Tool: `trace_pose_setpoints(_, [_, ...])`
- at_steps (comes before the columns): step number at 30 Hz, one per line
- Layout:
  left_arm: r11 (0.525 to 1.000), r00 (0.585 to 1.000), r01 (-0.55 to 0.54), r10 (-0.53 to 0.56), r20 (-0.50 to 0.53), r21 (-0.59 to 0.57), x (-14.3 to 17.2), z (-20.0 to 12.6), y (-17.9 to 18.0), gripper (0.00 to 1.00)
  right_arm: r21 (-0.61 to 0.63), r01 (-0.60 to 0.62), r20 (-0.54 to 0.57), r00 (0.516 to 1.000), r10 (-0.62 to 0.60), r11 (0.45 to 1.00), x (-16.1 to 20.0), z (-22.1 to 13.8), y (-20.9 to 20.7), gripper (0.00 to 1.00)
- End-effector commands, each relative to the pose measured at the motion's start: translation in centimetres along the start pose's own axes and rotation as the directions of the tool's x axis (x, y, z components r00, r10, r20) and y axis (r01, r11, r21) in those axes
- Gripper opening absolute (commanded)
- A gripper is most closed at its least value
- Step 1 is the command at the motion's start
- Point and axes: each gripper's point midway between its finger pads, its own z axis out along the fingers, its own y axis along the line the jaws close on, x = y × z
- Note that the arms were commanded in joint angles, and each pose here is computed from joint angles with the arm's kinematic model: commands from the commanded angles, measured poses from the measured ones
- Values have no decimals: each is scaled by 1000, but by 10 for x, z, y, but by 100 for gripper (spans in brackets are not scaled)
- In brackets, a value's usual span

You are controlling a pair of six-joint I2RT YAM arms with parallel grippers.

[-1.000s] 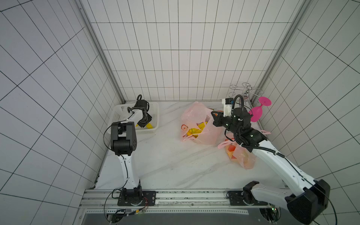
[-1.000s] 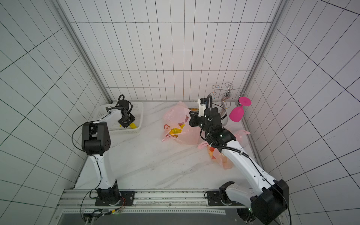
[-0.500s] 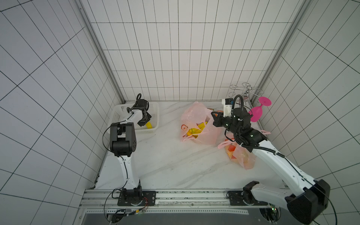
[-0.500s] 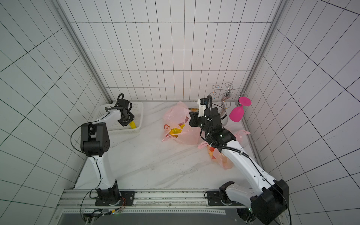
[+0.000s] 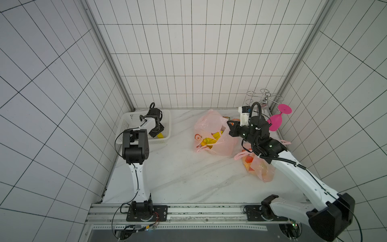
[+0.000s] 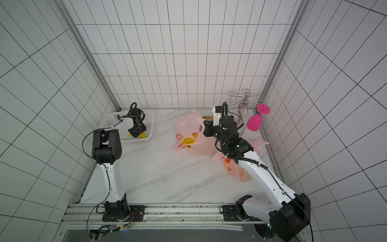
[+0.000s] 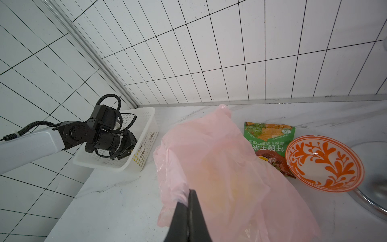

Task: Place the banana into a plastic bag & tie a knot
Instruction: Pick up the banana from the basket.

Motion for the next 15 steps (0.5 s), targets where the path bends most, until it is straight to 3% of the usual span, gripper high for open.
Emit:
trace_pose_setpoints(1, [1000, 999, -10, 10, 31, -11, -6, -5, -3, 29, 11, -7, -2, 1000, 7, 1000, 4, -2, -6, 0])
trace_pose_setpoints(6, [1000, 996, 4, -6, 94, 19, -21, -33, -9, 27, 13, -2, 4, 1000, 2, 1000, 1, -3, -5, 0])
trace_pose_setpoints(10, [994, 981, 27, -47, 189, 107, -41, -82, -19, 26, 12, -1, 3, 1000, 1, 1000, 0, -3, -5, 0])
trace_pose_setpoints(15, [988, 932, 21, -75, 354, 154, -64, -161, -21, 26, 5, 5, 4, 1000, -5, 1000, -2, -3, -2, 0])
